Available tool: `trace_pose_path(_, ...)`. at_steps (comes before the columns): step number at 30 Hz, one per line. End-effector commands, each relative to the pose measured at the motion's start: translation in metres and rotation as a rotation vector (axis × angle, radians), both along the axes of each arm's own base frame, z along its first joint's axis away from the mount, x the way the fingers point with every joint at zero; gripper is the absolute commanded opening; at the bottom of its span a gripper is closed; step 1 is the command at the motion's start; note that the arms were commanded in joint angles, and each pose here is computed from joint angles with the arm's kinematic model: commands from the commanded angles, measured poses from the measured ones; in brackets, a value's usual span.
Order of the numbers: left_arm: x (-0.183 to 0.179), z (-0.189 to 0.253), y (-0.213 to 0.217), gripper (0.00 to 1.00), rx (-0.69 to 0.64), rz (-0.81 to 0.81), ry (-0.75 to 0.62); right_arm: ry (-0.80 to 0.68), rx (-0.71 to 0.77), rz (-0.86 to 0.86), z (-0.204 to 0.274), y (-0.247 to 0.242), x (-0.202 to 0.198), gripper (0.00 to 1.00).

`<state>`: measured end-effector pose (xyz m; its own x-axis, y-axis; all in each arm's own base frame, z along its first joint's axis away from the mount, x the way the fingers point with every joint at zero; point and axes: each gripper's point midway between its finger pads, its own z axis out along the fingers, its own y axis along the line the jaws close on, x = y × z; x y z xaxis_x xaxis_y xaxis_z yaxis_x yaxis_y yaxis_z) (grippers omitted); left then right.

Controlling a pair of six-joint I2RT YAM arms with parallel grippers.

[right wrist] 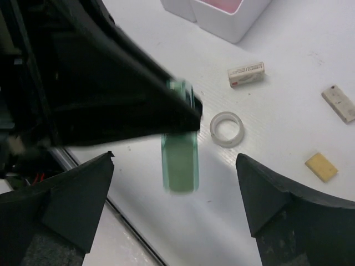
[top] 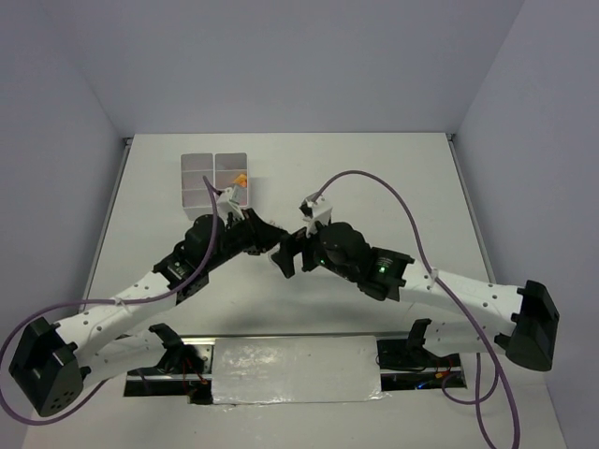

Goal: Sort the stationery into containers
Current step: Place the pen in the storage box.

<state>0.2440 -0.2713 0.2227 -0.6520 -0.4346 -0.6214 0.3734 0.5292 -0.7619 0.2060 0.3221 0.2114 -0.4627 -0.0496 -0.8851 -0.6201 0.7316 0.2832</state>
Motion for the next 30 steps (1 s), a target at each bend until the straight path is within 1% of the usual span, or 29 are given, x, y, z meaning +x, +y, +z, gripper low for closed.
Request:
trace_pose_path(1,0.034,0.033,0.032,0.00,0.172,0.192,-0.210,-0.089,0.124,-0.045,0.039,-0.015,0.001,1.00)
trace_pose_path(2,0.043,0.028,0.045,0.00,0.224,0.269,-0.217,-0.096,0.119,-0.082,0.038,-0.025,0.004,1.00)
trace_pose_path(3,0.059,0.025,0.071,0.00,0.268,0.427,-0.222,-0.094,0.108,-0.102,0.035,-0.034,0.004,1.00)
trace_pose_path(4,0.065,0.025,0.081,0.00,0.284,0.488,-0.238,-0.104,0.122,-0.125,0.038,-0.047,0.003,1.00)
trace_pose_path(5,0.073,0.027,0.090,0.00,0.290,0.544,-0.283,-0.109,0.115,-0.140,0.037,-0.055,0.002,1.00)
trace_pose_path(6,0.081,0.029,0.107,0.00,0.311,0.652,-0.299,-0.124,0.130,-0.144,0.042,-0.063,-0.001,1.00)
trace_pose_path(7,0.089,0.026,0.114,0.00,0.348,0.696,-0.311,-0.130,0.131,-0.153,0.044,-0.069,-0.001,1.00)
trace_pose_path(8,0.100,0.033,0.127,0.00,0.341,0.760,-0.326,-0.141,0.130,-0.163,0.046,-0.077,-0.003,1.00)
trace_pose_path(10,0.121,0.034,0.136,0.00,0.371,0.818,-0.327,-0.148,0.123,-0.176,0.047,-0.084,-0.004,1.00)
trace_pose_path(11,0.132,0.040,0.147,0.00,0.363,0.865,-0.345,-0.146,0.111,-0.181,0.045,-0.088,-0.005,1.00)
trace_pose_path(12,0.139,0.040,0.151,0.00,0.390,0.888,-0.361,-0.155,0.110,-0.182,0.047,-0.092,-0.006,1.00)
trace_pose_path(13,0.152,0.032,0.155,0.00,0.422,0.919,-0.346,-0.157,0.108,-0.183,0.048,-0.094,-0.006,1.00)
trace_pose_path(15,0.168,0.030,0.167,0.00,0.432,0.967,-0.354,-0.162,0.101,-0.177,0.047,-0.097,-0.009,1.00)
trace_pose_path(18,0.190,0.009,0.170,0.00,0.478,0.982,-0.344,-0.167,0.089,-0.178,0.044,-0.101,-0.009,1.00)
trace_pose_path(20,0.194,0.007,0.173,0.00,0.480,1.004,-0.351,-0.176,0.076,-0.171,0.040,-0.102,-0.009,1.00)
trace_pose_path(22,0.199,0.006,0.170,0.00,0.478,1.000,-0.403,-0.183,0.085,-0.142,0.040,-0.098,-0.011,1.00)
trace_pose_path(24,0.204,0.001,0.172,0.05,0.478,1.014,-0.417,-0.173,0.065,-0.110,0.032,-0.092,-0.012,1.00)
trace_pose_path(26,0.209,-0.005,0.175,0.08,0.489,1.020,-0.408,-0.161,0.039,-0.098,0.025,-0.089,-0.012,1.00)
trace_pose_path(30,0.215,-0.017,0.176,0.09,0.502,1.014,-0.397,-0.172,0.020,-0.102,0.024,-0.090,-0.008,1.00)
